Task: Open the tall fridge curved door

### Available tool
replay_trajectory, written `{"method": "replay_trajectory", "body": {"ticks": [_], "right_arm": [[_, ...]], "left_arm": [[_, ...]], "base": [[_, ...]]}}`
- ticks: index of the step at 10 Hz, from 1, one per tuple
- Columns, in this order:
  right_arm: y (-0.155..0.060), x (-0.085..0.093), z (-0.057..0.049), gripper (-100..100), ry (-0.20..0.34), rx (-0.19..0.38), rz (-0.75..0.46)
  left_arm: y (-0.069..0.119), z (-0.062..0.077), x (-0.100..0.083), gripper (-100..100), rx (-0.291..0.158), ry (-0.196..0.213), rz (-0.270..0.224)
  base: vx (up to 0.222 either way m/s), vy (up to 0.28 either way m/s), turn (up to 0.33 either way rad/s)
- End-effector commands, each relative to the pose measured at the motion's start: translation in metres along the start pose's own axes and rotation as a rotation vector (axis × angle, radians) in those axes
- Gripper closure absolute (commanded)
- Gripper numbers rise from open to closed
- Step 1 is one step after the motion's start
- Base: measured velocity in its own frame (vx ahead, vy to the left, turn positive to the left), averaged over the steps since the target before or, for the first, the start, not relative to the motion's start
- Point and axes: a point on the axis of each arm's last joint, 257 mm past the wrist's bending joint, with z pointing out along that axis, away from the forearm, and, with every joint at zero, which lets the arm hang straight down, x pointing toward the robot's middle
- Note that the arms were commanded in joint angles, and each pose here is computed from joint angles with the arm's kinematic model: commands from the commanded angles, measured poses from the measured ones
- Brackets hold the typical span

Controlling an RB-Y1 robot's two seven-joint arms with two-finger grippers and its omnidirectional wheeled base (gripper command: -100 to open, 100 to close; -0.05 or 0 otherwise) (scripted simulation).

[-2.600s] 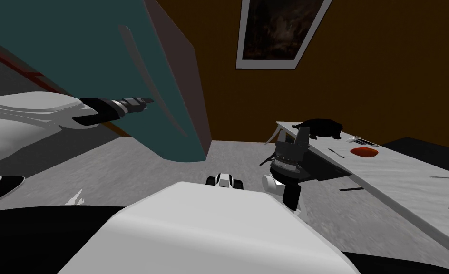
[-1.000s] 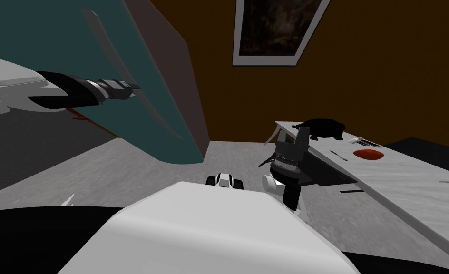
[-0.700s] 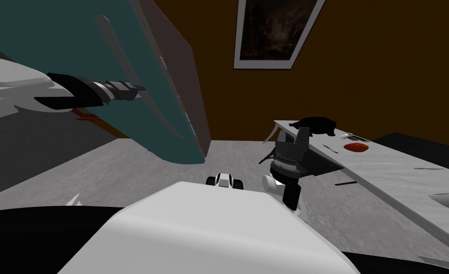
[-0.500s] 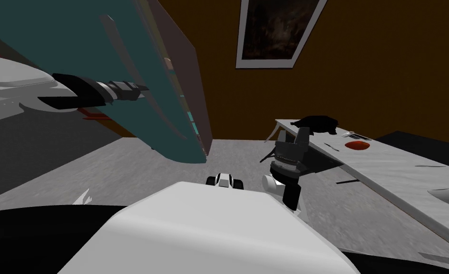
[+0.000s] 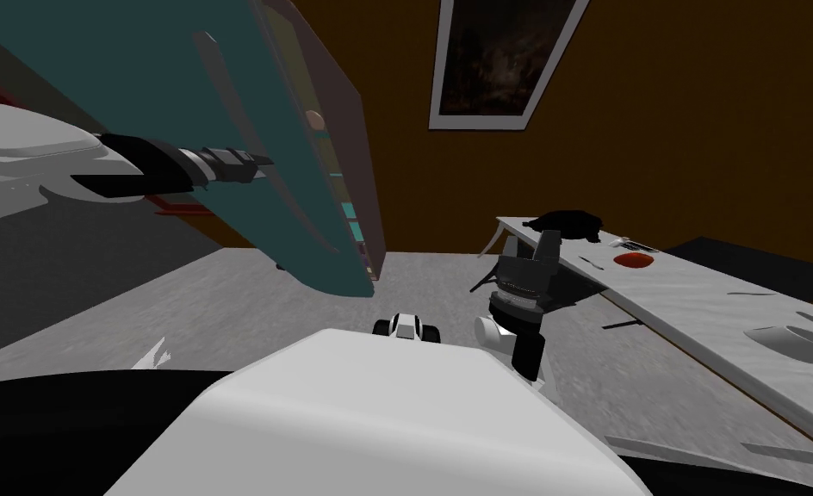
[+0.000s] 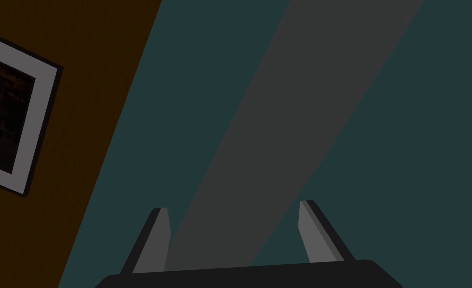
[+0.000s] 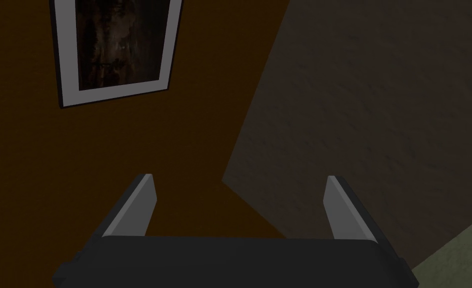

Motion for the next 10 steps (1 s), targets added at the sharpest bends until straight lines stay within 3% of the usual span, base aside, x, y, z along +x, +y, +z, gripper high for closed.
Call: {"method": "replay_trajectory", "body": {"ticks": [1,4,5,7,10], "right_arm": [[0.000,0.000,0.000,0,0.000,0.000,0.000],[0.000,0.000,0.000,0,0.000,0.000,0.000],[0.000,0.000,0.000,0,0.000,0.000,0.000],[0.000,0.000,0.000,0,0.000,0.000,0.000],[0.000,0.000,0.000,0,0.000,0.000,0.000]], "left_arm": [[-0.001,-0.003,-0.009,100,-0.002,-0.025,-0.004],[-0.028,0.001,0.003,100,0.066,0.011,0.000],[-0.028,0.001,0.003,100,0.066,0.011,0.000],[-0.055,0.003,0.015,100,0.135,0.046,0.008],[-0.069,0.003,0.021,100,0.170,0.063,0.012]], "base": [[0.023,0.006,-0.007],[-0.193,0.112,-0.009],[-0.215,0.135,-0.003],[-0.239,0.208,0.001],[-0.220,0.153,-0.006]]}}
